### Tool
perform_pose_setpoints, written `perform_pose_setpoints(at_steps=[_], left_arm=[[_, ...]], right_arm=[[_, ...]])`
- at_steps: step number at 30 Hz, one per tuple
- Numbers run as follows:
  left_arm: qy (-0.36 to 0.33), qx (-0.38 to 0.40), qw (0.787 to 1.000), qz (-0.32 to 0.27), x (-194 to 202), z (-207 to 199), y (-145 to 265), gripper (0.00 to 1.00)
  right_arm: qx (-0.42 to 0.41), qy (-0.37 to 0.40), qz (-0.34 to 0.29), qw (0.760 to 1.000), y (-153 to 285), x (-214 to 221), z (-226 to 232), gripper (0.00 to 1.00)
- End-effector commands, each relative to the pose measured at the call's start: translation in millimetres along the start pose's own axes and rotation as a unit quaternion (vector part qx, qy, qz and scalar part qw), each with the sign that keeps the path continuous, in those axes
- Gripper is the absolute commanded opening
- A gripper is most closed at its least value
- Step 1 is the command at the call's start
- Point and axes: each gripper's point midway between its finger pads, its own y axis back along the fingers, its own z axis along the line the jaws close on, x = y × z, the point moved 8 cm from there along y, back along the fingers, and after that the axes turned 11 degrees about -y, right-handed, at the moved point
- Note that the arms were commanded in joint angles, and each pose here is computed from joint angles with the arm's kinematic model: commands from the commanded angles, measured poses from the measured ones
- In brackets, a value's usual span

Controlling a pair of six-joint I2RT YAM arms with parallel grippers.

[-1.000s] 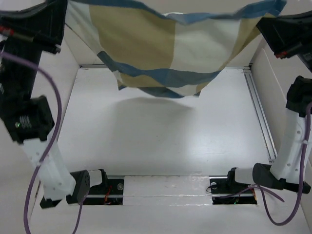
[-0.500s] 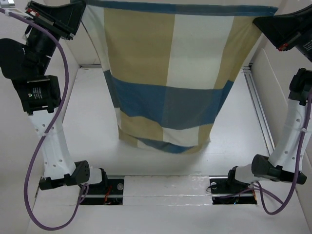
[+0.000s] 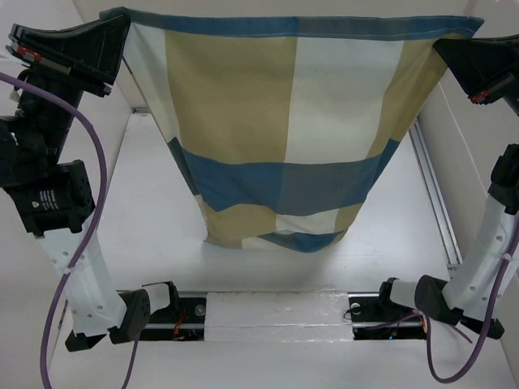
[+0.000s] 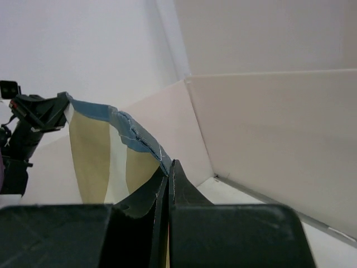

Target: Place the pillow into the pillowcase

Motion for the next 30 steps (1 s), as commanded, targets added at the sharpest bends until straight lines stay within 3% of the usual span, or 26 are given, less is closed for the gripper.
perform_pose_setpoints(at_steps=[1, 3, 6, 7, 10, 13, 16, 20, 23, 24, 25, 28, 29, 30], left_arm=[[0.027, -0.011, 0.999, 0.014, 23, 30, -12, 0.00], [0.015, 0.037, 0.999, -0.018, 7, 4, -3, 0.00], [-0.023, 0.040, 0.997, -0.054, -28, -36, 15, 0.00], [-0.056, 0.065, 0.993, -0.084, -54, -69, 28, 0.00], [-0.083, 0.086, 0.987, -0.109, -70, -104, 53, 0.00], [-0.101, 0.075, 0.984, -0.126, -77, -120, 71, 0.00], [-0.093, 0.066, 0.987, -0.115, -69, -114, 72, 0.00], [-0.041, 0.065, 0.995, -0.056, -43, -78, 45, 0.00], [-0.003, 0.058, 0.998, -0.016, -21, -34, 11, 0.00], [-0.007, 0.062, 0.998, -0.020, -22, -30, 4, 0.00], [0.010, 0.056, 0.998, -0.002, -8, -4, -14, 0.00], [0.021, 0.067, 0.998, 0.004, 3, 21, -35, 0.00], [0.035, 0.063, 0.997, 0.014, 18, 44, -49, 0.00], [0.042, 0.063, 0.997, 0.015, 23, 54, -56, 0.00]], right_arm=[[0.087, -0.030, -0.033, 0.995, -2, -1, -47, 0.00], [0.025, -0.011, 0.004, 1.000, 1, 3, -15, 0.00], [-0.031, 0.023, -0.004, 0.999, 8, -1, 45, 0.00], [-0.059, 0.056, -0.005, 0.997, 14, -2, 77, 0.00], [-0.100, 0.092, -0.013, 0.991, 31, 7, 138, 0.00], [-0.108, 0.104, -0.019, 0.988, 39, 14, 157, 0.00], [-0.093, 0.076, -0.020, 0.993, 35, 13, 141, 0.00], [-0.084, 0.035, -0.005, 0.996, 20, 5, 91, 0.00], [-0.077, -0.005, 0.006, 0.997, -3, -11, 38, 0.00], [-0.091, 0.006, 0.007, 0.996, -8, -15, 38, 0.00], [-0.081, -0.029, 0.014, 0.996, -24, -21, -2, 0.00], [-0.112, -0.032, 0.027, 0.993, -44, -24, -24, 0.00], [-0.110, -0.058, 0.033, 0.992, -58, -22, -62, 0.00], [-0.117, -0.064, 0.035, 0.991, -63, -21, -71, 0.00]])
